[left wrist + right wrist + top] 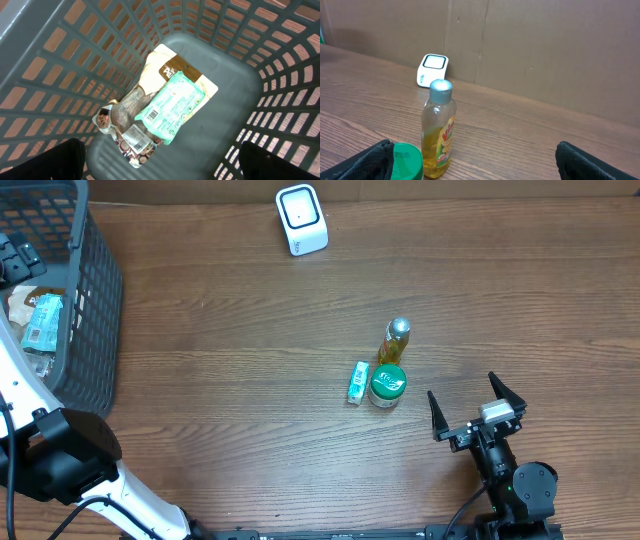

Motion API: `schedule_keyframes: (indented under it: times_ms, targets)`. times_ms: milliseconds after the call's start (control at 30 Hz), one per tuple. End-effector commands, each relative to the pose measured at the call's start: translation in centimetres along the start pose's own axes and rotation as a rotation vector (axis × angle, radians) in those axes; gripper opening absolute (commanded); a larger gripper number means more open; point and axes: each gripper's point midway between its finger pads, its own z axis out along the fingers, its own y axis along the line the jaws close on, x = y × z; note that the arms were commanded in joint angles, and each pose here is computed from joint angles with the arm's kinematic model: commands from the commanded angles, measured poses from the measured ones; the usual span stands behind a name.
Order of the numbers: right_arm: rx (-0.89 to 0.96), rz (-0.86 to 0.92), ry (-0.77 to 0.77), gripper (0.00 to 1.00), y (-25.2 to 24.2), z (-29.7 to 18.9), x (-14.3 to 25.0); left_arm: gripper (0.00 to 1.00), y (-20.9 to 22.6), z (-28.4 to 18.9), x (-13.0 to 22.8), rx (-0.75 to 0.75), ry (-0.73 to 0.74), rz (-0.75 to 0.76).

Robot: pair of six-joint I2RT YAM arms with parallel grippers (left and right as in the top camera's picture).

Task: Scan the item barcode
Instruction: 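Lower the left gripper into the basket and grasp the mint-green wipes pack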

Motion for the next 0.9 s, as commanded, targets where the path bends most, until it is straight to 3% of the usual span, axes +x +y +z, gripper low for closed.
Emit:
schedule_keyframes:
  times_ms: [0,867]
  targets:
    - [0.000,-0.001,-0.003,1.00,0.0,0.0,0.2,1.00,0.5,0.4,0.1,-0.004,0.008,-0.015]
    - [0.001,-0.001,-0.003,1.00,0.0,0.0,0.2,1.00,3.5,1.2,0.2,-0.036,0.016,-0.006]
